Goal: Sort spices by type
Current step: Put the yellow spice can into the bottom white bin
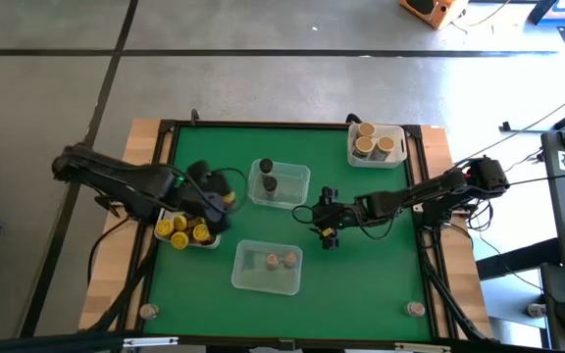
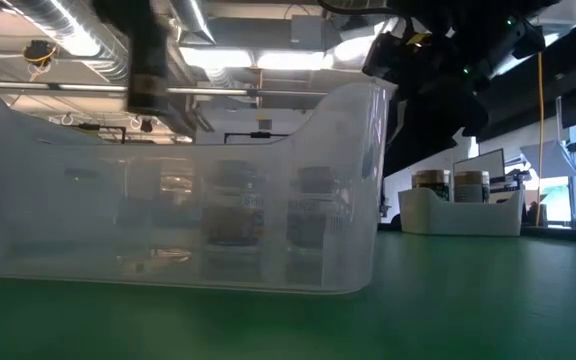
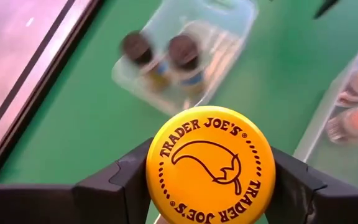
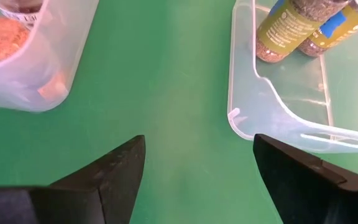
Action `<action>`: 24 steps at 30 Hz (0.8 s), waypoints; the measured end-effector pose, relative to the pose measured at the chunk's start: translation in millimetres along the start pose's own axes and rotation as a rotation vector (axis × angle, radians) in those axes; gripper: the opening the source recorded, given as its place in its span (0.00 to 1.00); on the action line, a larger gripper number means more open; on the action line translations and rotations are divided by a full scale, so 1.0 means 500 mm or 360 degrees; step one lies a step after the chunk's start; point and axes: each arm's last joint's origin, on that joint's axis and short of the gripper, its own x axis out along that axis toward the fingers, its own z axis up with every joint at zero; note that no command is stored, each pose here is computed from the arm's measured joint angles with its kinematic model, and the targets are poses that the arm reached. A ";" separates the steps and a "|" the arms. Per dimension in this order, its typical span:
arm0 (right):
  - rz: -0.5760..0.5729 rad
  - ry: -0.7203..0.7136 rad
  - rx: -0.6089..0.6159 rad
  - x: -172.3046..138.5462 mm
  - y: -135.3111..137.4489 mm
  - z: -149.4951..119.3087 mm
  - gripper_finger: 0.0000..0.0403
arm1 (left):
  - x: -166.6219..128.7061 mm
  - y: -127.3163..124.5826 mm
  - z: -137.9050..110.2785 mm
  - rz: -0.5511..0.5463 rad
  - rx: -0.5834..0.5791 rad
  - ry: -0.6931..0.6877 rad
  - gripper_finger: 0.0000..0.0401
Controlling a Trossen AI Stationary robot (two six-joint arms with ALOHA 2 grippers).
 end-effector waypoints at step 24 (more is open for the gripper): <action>0.0042 -0.0021 0.0005 0.000 0.002 0.003 0.74 | 0.011 0.070 -0.149 0.0389 -0.0363 0.0715 0.55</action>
